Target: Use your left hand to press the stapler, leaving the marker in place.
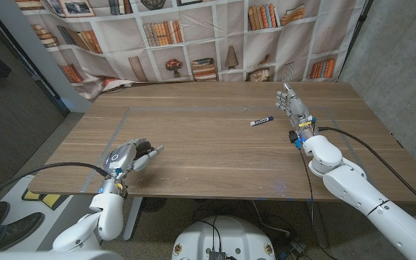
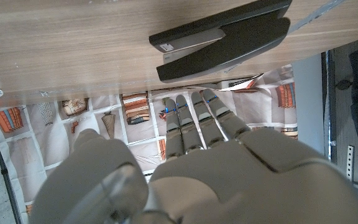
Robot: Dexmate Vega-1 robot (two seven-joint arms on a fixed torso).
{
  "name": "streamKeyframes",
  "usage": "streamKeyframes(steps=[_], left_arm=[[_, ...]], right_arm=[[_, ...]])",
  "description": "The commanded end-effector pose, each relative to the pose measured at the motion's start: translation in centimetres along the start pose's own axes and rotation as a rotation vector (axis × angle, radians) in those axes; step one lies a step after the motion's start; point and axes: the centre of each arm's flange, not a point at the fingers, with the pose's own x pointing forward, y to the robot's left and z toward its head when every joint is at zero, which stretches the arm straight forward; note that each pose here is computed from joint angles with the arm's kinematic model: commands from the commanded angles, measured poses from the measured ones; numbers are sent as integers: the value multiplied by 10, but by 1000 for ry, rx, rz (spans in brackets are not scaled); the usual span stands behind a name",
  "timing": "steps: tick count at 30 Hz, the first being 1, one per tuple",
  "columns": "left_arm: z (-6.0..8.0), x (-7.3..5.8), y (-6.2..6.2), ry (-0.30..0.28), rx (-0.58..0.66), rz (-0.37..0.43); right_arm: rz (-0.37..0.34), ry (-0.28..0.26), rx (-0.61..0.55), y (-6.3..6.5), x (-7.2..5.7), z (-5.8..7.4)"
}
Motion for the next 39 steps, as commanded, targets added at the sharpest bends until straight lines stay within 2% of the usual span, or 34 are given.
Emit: streamKeyframes(steps=[1,16,22,39], left_arm=[[2,1,-1,18,29,4],[-3,5,-7,49,42,-24],[-9,6,-12,47,6,-21],[-11,15,-16,66,69,-93]], right_arm=[[-2,13,3,-1,2,-3],[-3,31,0,0,3,-6],[-2,35,-3,2,2,-4],[-1,43,-16,7,0,-2]])
